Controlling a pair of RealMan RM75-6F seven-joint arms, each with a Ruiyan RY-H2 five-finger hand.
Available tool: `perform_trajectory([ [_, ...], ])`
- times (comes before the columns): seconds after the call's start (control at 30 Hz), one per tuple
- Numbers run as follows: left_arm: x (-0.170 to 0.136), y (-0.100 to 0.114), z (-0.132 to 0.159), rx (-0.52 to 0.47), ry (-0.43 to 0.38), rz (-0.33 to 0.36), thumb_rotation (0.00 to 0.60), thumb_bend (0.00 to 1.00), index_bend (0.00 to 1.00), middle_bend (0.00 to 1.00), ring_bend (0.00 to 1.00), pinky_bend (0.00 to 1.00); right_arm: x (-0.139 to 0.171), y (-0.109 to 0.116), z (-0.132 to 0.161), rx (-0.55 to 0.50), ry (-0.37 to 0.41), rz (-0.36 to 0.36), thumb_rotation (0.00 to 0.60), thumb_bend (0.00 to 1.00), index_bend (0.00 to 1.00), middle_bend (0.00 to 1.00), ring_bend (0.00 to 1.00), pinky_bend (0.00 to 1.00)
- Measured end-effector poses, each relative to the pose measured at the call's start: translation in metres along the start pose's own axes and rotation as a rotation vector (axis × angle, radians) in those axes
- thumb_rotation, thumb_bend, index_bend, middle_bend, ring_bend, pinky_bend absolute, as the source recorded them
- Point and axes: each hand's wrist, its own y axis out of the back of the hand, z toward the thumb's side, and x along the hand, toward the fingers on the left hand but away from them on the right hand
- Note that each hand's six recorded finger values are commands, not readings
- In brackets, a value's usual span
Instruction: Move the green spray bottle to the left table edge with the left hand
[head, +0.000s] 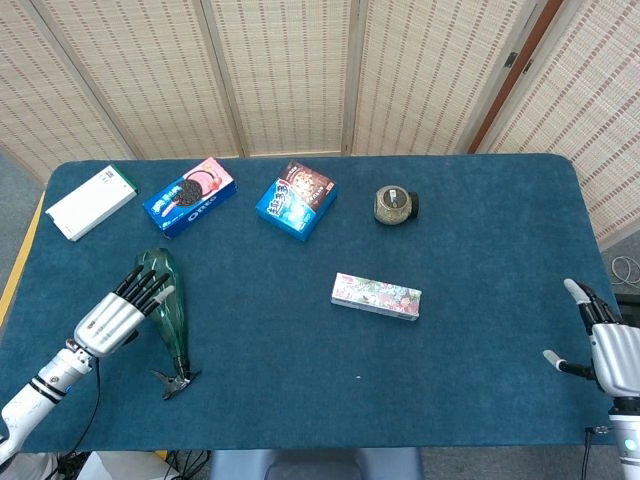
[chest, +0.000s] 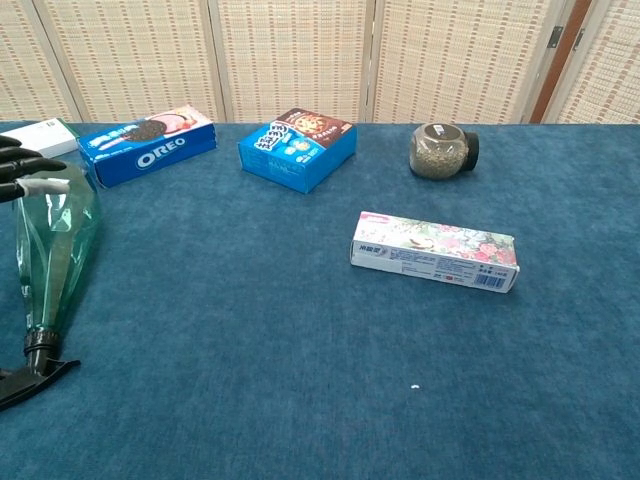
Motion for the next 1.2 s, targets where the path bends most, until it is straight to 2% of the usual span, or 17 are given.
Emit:
perform_trajectory([
  [0.43,0.011,-0.007,0.021,-0.046,-0.048,0.053,0.600,0.00,0.00,0.00,0.00,0.00,0.000,-0.003,0.001,-0.010,0.001,0.010,0.600,0.00,0.10,0.14,0.21,0.41],
  [1.2,0.043,0.006,0.050,-0.119,-0.098,0.133,0.600,0.00,0.00,0.00,0.00,0.00,0.004,-0.009,-0.003,-0.026,-0.007,0.021,0.600,0.00,0.10,0.15,0.21,0.41],
])
